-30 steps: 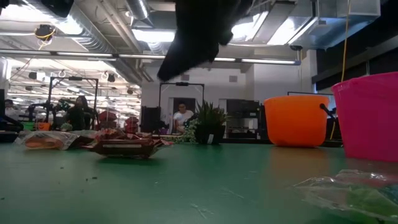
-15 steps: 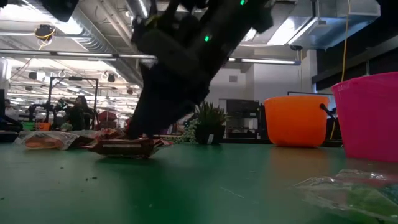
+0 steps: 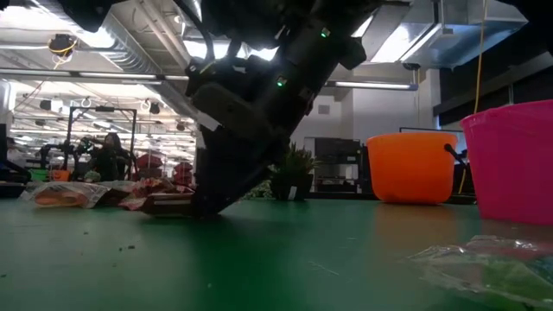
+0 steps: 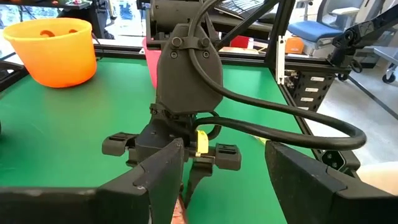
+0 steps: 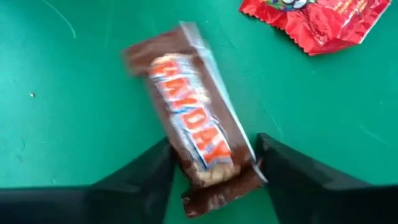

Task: Sort candy
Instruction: Put the brown chocolate bar into the black bucket

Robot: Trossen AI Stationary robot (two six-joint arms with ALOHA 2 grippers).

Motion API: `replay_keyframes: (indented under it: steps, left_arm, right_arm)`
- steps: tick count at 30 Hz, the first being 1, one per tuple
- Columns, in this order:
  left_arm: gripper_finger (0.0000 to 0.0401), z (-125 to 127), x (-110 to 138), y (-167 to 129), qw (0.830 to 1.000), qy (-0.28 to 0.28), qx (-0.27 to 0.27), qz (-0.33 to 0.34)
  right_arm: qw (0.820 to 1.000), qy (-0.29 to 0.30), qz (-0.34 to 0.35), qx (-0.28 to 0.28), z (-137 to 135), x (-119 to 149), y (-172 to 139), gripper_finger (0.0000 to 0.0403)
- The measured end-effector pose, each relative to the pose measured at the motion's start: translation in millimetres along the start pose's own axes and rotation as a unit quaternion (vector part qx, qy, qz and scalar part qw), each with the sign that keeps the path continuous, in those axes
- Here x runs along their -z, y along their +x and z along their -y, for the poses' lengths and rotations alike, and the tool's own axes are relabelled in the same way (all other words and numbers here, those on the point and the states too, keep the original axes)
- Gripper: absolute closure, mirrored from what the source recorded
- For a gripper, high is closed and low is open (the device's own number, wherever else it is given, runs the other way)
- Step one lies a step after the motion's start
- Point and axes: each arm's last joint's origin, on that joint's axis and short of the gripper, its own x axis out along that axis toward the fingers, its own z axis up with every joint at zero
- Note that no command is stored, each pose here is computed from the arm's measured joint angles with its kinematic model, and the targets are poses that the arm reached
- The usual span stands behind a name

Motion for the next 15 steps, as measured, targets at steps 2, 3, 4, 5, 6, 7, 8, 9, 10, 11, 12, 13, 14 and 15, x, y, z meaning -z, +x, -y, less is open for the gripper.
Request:
replay_keyframes:
  steps: [2,3,4,5,6,7,8,9,10,11,12,13,14,15]
  left_arm:
    - [0.0181,0,0,0,1.000,0.000,-0.001,0.000]
    - [0.0181,0,0,0,1.000,0.000,-0.001,0.000]
    - [0.0181,0,0,0,1.000,0.000,-0.001,0.000]
    - [0.0181,0,0,0,1.000,-0.001,-0.001,0.001]
    - [0.0181,0,0,0,1.000,-0.001,-0.001,0.001]
    - [0.0181,0,0,0,1.000,-0.001,-0.001,0.001]
    - [0.0181,0,0,0,1.000,-0.001,-0.001,0.001]
    - [0.0181,0,0,0,1.000,-0.001,-0.001,0.001]
    - [0.0181,0,0,0,1.000,0.000,-0.001,0.001]
    - [0.0181,0,0,0,1.000,0.000,-0.001,0.001]
    - [0.0181,0,0,0,1.000,0.002,-0.001,0.001]
    - [0.0181,0,0,0,1.000,0.002,-0.001,0.001]
    - [0.0181,0,0,0,1.000,0.003,-0.001,0.000]
    - [0.0181,0,0,0,1.000,0.004,-0.001,0.000]
  right_arm:
    - [1.000,0.000,-0.002,-0.002,0,0,-1,0.0233]
    - [1.000,0.000,-0.002,-0.002,0,0,-1,0.0255]
    - [1.000,0.000,-0.002,-0.002,0,0,-1,0.0275]
    - [1.000,0.000,-0.002,-0.003,0,-1,-3,0.0292]
    - [1.000,0.000,-0.003,-0.005,0,-1,-4,0.0307]
    - [1.000,0.000,-0.002,-0.007,-1,-1,-5,0.0320]
    - [1.000,0.000,-0.002,-0.008,-1,-2,-5,0.0327]
    - [1.000,0.000,-0.004,-0.007,-1,-2,-8,0.0331]
    - [1.000,-0.001,-0.006,-0.007,-1,-2,-11,0.0331]
    - [1.000,-0.001,0.000,-0.010,-1,-5,-15,0.0328]
    - [1.000,0.000,0.002,-0.010,-2,-7,-20,0.0323]
    - [1.000,0.000,0.003,-0.010,-2,-8,-25,0.0316]
    - [1.000,0.000,0.006,-0.011,-1,-10,-30,0.0310]
    - [1.000,0.000,0.009,-0.011,-1,-12,-36,0.0305]
